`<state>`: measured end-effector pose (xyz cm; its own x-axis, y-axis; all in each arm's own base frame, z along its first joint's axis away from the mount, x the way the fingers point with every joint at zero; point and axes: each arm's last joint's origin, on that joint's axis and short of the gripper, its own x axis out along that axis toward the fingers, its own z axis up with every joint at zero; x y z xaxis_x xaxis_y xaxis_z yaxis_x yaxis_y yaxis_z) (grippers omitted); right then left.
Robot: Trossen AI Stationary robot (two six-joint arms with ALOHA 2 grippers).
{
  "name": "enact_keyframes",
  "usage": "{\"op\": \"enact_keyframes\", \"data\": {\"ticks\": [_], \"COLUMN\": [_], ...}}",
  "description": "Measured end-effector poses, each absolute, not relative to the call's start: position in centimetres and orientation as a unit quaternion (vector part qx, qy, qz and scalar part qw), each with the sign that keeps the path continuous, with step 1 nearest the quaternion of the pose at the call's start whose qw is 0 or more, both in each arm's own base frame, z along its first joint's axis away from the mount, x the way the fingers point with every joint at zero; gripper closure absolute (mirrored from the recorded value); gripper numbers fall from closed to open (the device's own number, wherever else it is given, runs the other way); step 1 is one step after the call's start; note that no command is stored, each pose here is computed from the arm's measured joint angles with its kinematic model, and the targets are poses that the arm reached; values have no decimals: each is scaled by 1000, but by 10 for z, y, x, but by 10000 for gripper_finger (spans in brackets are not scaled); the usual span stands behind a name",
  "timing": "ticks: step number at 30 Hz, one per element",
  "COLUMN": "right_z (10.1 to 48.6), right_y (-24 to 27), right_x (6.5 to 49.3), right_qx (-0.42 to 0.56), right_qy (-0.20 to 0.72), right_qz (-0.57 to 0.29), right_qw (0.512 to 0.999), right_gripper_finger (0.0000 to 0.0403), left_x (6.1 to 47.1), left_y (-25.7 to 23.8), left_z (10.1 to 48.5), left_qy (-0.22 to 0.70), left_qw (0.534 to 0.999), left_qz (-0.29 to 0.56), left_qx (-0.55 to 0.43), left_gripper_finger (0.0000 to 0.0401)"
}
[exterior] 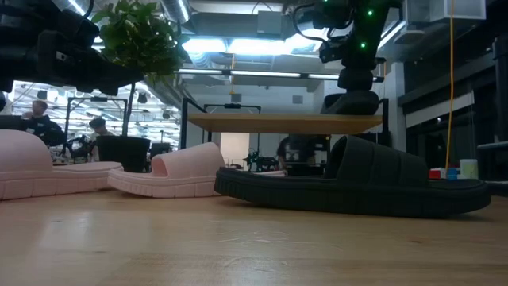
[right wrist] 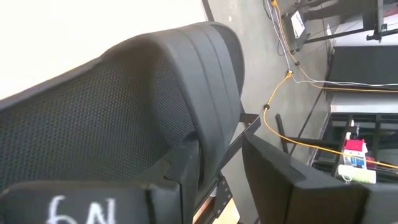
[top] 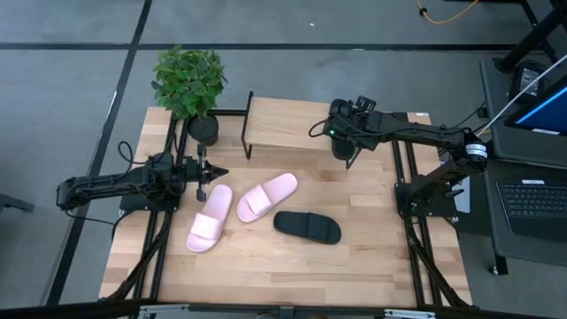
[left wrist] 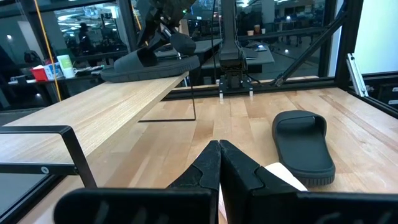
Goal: Pick and place slides into the shelf
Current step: Put the right black slide on the shelf, then put the black slide on the shelf
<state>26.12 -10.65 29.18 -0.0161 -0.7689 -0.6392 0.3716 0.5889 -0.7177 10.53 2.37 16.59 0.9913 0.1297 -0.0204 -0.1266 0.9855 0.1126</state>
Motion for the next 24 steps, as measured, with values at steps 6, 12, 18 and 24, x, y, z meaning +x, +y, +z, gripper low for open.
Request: {"op": "enact_keyframes", "data": {"ticks": [6, 12, 18, 24], "right_z": [301, 314, 314, 313], "right_y": [-107, -107, -106, -105], "right_x": [263, 266, 265, 264], "right_qx": [-177, -164, -151, -152], "right_qy": [569, 552, 560, 569], "right_qz": [-417, -419, -397, -393], "right_qw": [687, 702, 711, 706], "right_gripper_finger": [280, 280, 280, 280], "left_x": [105, 105, 105, 105], "left_y": [24, 24, 24, 24], "left_z": [166, 166, 166, 166], "left_qy": [14, 14, 14, 14], "left_qw": [996, 996, 996, 996], "left_qz": [64, 64, 64, 64], "left_qx": [55, 55, 55, 55], "left_gripper_finger": [401, 401, 401, 401]}}
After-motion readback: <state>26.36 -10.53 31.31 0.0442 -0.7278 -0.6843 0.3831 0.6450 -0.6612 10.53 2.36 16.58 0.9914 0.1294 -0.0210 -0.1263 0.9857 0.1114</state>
